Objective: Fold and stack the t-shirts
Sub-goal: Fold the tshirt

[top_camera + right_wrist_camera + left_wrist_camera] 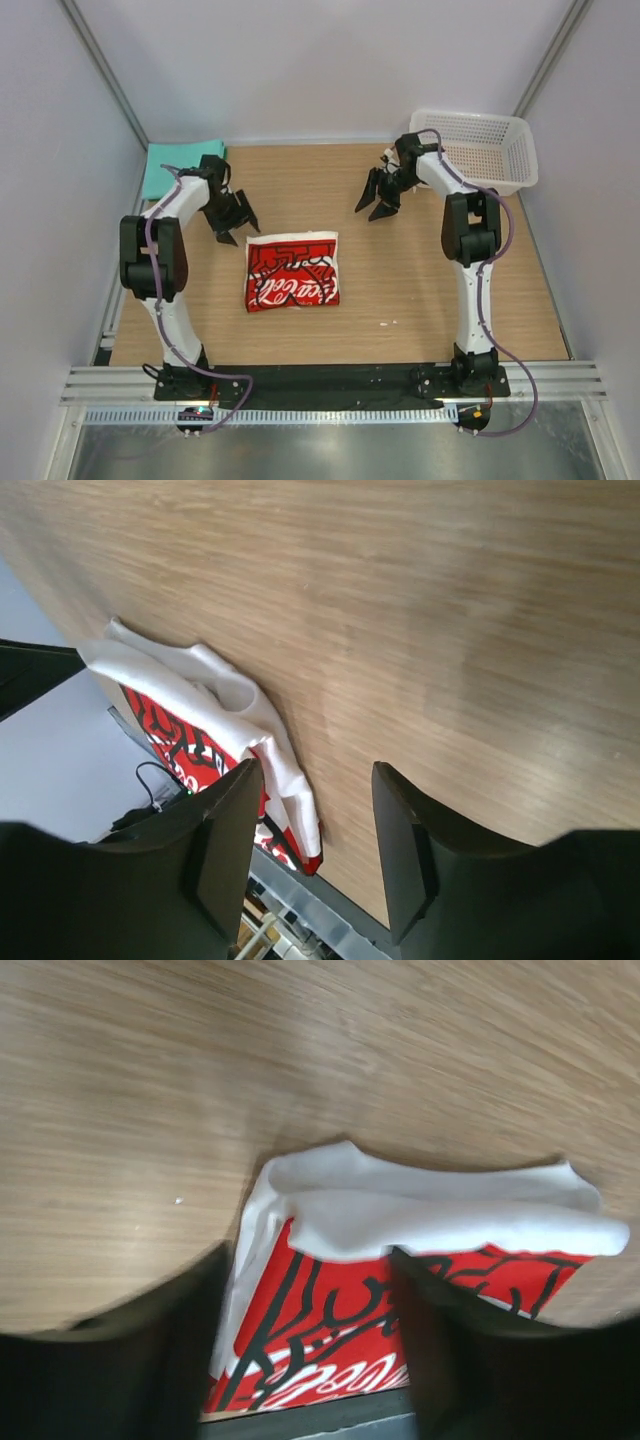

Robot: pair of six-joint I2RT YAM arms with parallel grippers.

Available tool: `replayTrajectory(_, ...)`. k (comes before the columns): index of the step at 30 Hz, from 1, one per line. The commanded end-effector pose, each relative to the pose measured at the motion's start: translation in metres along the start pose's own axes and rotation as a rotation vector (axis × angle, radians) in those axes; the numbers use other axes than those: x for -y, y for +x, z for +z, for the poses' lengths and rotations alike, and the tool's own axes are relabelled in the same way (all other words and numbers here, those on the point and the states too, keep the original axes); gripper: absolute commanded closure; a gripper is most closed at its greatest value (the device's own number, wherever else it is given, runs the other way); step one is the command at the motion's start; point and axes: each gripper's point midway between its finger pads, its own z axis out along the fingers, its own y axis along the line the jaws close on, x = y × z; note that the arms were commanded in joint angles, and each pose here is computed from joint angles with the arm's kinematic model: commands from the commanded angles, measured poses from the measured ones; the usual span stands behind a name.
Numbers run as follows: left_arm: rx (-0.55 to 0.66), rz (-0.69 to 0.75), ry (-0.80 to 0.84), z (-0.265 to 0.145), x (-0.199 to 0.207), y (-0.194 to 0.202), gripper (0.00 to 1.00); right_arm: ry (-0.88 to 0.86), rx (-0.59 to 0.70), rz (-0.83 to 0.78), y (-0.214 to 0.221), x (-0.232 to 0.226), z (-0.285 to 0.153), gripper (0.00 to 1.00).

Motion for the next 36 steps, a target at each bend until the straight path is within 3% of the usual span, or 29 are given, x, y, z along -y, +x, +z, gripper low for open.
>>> replayTrajectory(1, 0.235, 0.101, 0.095, -0.083, 0.031, -0.020, 0.16, -0.025, 0.086, -0.165, 0.016, -0.048, -0.042, 0.41)
replayTrajectory(2, 0.256, 0.114, 0.093, -0.093, 0.031, -0.019, 0.01, -0.023, 0.092, -0.179, 0.022, -0.051, -0.044, 0.40)
replayTrajectory(6, 0.329, 0.168, 0.111, -0.130, 0.028, 0.000, 0.00, -0.056, 0.070, -0.230, 0.070, -0.069, -0.033, 0.39)
replayTrajectory(7, 0.308, 0.184, 0.152, -0.131, 0.032, 0.010, 0.00, -0.056, 0.011, -0.228, 0.095, -0.065, -0.018, 0.40)
replayTrajectory(10, 0.254, 0.208, 0.242, -0.121, 0.035, 0.035, 0.00, -0.060, -0.006, -0.272, 0.125, -0.070, -0.005, 0.39)
replayTrajectory(13, 0.179, 0.251, 0.375, -0.103, 0.050, 0.054, 0.01, -0.052, -0.030, -0.267, 0.144, -0.069, 0.008, 0.47)
replayTrajectory(14, 0.185, 0.266, 0.427, -0.101, 0.059, 0.052, 0.09, -0.081, -0.014, -0.259, 0.141, -0.075, 0.011, 0.56)
replayTrajectory(15, 0.178, 0.268, 0.452, -0.097, 0.062, 0.053, 0.35, -0.117, -0.021, -0.257, 0.143, -0.080, 0.012, 0.64)
replayTrajectory(17, 0.144, 0.238, 0.479, -0.082, 0.065, 0.055, 0.60, -0.160, -0.021, -0.263, 0.143, -0.084, 0.017, 0.86)
replayTrajectory(18, 0.156, 0.246, 0.502, -0.078, 0.070, 0.051, 0.78, -0.199, -0.048, -0.256, 0.149, -0.091, 0.020, 0.91)
replayTrajectory(21, 0.106, 0.240, 0.530, -0.057, 0.079, 0.052, 0.83, -0.250, -0.104, -0.222, 0.153, -0.096, 0.039, 0.99)
replayTrajectory(25, 0.059, 0.218, 0.503, -0.025, 0.076, 0.044, 0.84, -0.319, -0.139, -0.210, 0.156, -0.114, 0.054, 0.99)
replayTrajectory(32, 0.027, 0.171, 0.416, 0.023, 0.059, 0.023, 0.87, -0.362, -0.197, -0.130, 0.152, -0.092, 0.085, 0.98)
replayTrajectory(36, 0.026, 0.140, 0.367, 0.043, 0.035, 0.007, 0.89, -0.381, -0.216, -0.093, 0.153, -0.067, 0.081, 0.84)
